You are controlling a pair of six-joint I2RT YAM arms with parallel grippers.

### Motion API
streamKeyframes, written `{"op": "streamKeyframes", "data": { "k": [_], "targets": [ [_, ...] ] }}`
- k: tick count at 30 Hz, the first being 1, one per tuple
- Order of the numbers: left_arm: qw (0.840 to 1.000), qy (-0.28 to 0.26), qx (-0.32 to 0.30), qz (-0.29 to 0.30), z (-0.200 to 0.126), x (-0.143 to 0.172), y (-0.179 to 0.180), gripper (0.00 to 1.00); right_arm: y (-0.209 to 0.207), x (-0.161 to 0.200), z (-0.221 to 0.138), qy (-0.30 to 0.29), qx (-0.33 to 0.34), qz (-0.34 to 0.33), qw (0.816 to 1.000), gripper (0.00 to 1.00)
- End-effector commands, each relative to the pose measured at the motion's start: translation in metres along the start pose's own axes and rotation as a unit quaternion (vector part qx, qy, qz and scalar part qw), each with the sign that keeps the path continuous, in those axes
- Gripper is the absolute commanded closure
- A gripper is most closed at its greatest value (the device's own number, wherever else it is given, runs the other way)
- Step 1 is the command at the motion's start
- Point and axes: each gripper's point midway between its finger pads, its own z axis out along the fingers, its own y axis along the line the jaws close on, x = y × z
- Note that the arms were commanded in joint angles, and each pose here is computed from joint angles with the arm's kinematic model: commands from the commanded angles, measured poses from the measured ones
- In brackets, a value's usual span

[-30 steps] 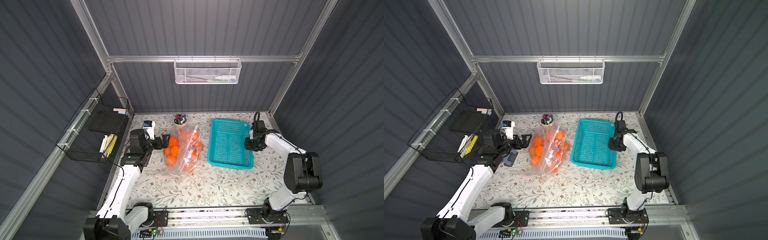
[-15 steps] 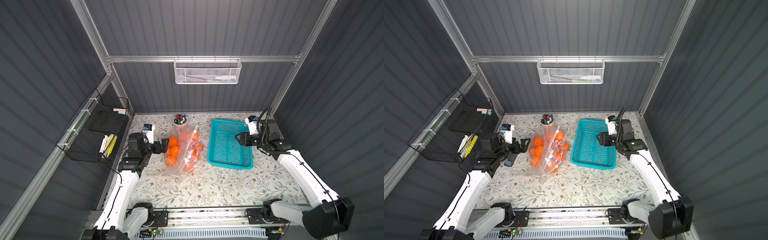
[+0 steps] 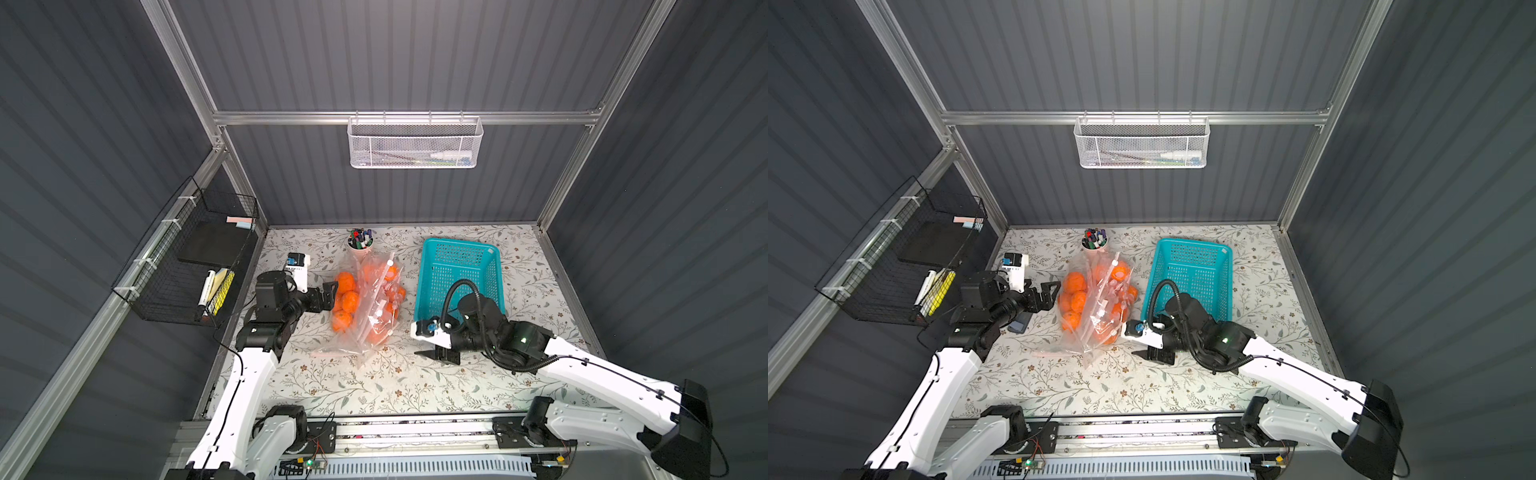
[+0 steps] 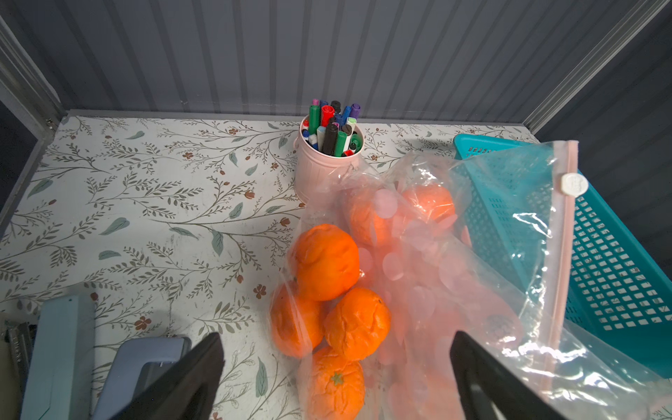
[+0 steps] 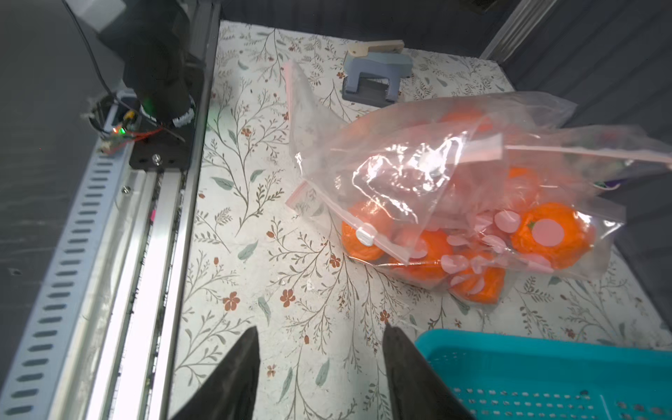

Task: Open the zip-top bag and take out the orange
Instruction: Move the basket to the center of the board, then unzip the zipper on the zipper food storage bag.

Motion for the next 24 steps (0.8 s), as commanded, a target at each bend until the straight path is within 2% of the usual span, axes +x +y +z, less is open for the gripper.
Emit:
{"op": "streamKeyframes", "data": {
  "k": [1,4,9,14,18,23,24],
  "targets": [
    [1.0,-0.004,0.001,0.012,-0.004,0.001,-0.002,0.02,-0.014,0.015,0.019,0.038,0.069,-0.163,0.984,0.45],
    [1.0,-0.007,0.0,0.013,-0.005,0.001,-0.002,0.02,-0.02,0.022,0.037,0.042,0.119,-0.229,0.965,0.45],
    [1.0,-0.007,-0.003,0.013,-0.005,0.001,-0.001,0.02,-0.04,0.022,0.058,0.044,0.185,-0.281,0.941,0.48],
    [1.0,-0.008,-0.007,0.014,-0.005,0.0,0.0,0.02,-0.045,0.014,0.063,0.037,0.22,-0.323,0.92,0.48],
    [1.0,-0.006,-0.008,0.014,-0.005,0.001,0.001,0.02,-0.055,0.008,0.063,0.02,0.275,-0.357,0.892,0.42],
    [1.0,-0.006,-0.008,0.014,-0.005,0.001,0.001,0.02,-0.046,0.021,0.083,0.032,0.251,-0.394,0.884,0.38],
    [1.0,-0.005,-0.008,0.014,-0.004,0.002,0.001,0.02,-0.049,0.019,0.084,0.027,0.265,-0.396,0.879,0.37]
  ]
}}
